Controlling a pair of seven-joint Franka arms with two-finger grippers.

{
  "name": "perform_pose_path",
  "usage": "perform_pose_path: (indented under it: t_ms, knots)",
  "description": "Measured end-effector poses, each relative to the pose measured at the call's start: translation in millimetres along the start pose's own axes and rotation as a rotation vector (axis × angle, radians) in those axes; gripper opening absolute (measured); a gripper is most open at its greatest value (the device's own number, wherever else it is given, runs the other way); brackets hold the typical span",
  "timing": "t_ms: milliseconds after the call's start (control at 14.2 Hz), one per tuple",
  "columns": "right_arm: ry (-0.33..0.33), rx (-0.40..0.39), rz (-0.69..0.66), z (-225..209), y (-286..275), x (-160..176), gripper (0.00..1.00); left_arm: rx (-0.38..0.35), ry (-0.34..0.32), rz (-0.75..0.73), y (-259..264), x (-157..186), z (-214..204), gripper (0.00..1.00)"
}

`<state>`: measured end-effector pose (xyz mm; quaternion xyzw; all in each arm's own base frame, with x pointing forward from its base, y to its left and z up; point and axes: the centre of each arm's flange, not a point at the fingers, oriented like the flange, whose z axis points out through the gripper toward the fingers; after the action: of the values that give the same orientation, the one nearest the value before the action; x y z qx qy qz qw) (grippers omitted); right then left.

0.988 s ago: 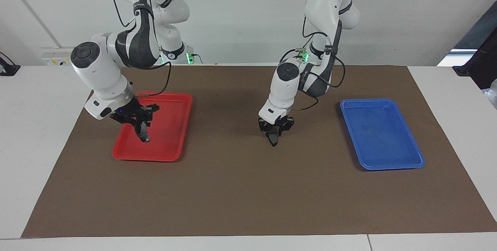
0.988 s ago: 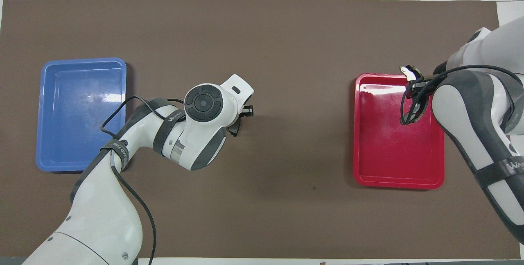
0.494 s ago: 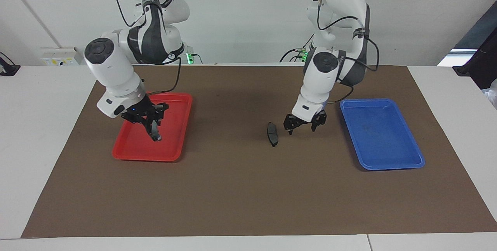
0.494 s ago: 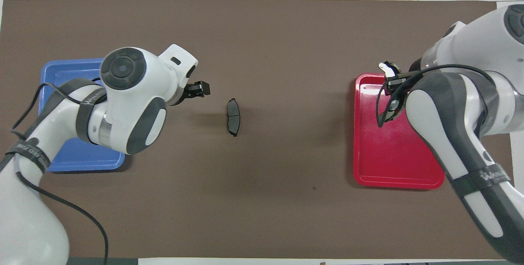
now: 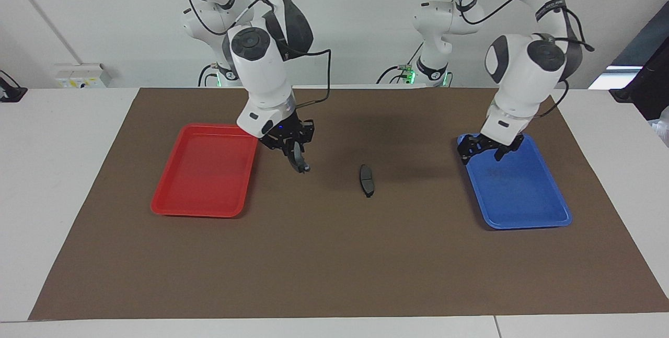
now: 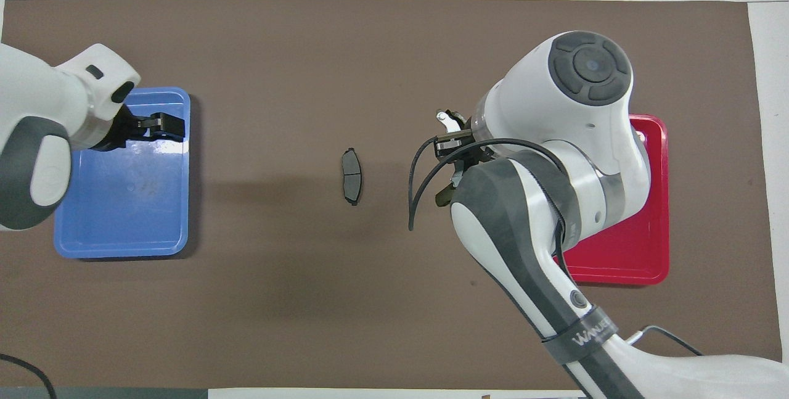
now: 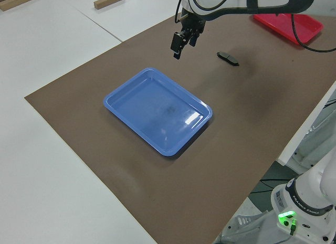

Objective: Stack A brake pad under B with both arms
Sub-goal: 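Return the left gripper to rest while the right gripper carries the curved pad, then lower the curved pad onto the small pad with the right gripper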

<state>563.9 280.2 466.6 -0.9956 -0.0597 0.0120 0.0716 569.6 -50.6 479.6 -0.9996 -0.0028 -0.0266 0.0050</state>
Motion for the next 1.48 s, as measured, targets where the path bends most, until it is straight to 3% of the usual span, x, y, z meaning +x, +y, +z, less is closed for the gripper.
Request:
perform_pose_path:
  t_ms: [212, 424, 565, 847, 1482]
  knots:
    - [-0.021, -0.019, 0.013, 50.4, -51.2, 7.0, 0.43, 0.005, -0.014, 0.004, -51.9, -9.5, -40.6, 1.0]
    - [0.013, -0.025, 0.048, 120.4, -114.0, 17.5, 0.43, 0.006, -0.026, 0.018, -69.3, -9.5, -79.0, 1.0]
    - [0.035, -0.021, 0.044, 143.6, -129.4, 22.6, 0.43, 0.006, -0.031, 0.019, -72.8, -9.9, -93.9, 1.0]
    - [0.046, -0.016, 0.029, 149.6, -139.8, 20.1, 0.43, 0.006, -0.05, 0.02, -72.5, -12.2, -112.1, 1.0]
    - [0.039, -0.027, 0.016, 178.7, -145.8, 15.3, 0.43, 0.005, -0.073, 0.031, -66.6, -12.6, -107.5, 1.0]
